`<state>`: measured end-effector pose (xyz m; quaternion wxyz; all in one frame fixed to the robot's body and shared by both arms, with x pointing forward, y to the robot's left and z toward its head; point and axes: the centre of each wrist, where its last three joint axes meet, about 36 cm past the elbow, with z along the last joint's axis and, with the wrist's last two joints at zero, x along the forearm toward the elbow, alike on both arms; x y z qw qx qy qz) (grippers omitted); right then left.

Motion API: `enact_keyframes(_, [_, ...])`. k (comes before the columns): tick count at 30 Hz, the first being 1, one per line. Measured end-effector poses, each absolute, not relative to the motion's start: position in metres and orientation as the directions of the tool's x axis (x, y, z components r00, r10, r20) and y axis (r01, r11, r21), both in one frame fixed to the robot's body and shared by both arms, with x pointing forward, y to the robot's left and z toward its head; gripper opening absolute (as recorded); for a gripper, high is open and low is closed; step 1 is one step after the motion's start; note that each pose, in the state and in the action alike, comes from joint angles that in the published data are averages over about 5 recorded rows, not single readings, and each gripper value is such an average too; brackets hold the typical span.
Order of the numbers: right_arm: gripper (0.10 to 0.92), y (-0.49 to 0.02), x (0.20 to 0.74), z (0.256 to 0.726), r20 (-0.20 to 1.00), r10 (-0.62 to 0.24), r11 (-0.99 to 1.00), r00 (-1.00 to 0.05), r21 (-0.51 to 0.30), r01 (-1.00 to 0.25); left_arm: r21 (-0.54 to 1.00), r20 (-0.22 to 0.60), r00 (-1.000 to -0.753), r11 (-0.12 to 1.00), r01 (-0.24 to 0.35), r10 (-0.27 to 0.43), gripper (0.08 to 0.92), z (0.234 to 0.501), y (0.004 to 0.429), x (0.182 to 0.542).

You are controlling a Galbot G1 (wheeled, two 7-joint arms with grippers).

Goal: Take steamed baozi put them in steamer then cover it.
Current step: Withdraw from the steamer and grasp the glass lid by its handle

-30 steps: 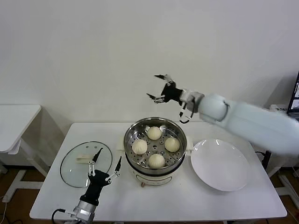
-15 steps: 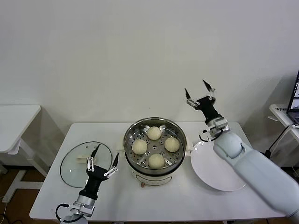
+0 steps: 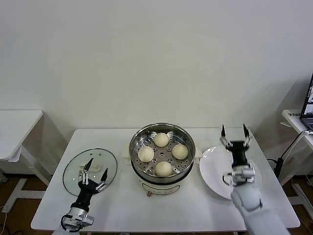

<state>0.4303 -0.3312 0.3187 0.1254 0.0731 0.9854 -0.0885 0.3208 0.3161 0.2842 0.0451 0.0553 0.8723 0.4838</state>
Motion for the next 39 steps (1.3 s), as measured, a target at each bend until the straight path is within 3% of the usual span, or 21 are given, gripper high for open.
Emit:
enact_keyframes(8, [0.823, -0.327, 0.393, 0.287, -0.205, 0.163, 0.970, -0.965, -0.144, 0.194, 0.959, 0.001, -0.997, 0.282, 0.023, 0.079, 0.823, 0.263, 0.346, 0.322])
enact_keyframes(17, [0.823, -0.320, 0.369, 0.270, -0.165, 0.177, 0.969, -0.970, -0.141, 0.201, 0.998, 0.015, -0.997, 0.067, 0.020, 0.071, 0.823, 0.250, 0.362, 0.335])
enact_keyframes(39, [0.823, -0.314, 0.351, 0.253, -0.128, 0.201, 0.966, -0.971, -0.137, 0.218, 0.996, 0.021, -0.998, -0.093, 0.014, 0.066, 0.823, 0.246, 0.372, 0.379])
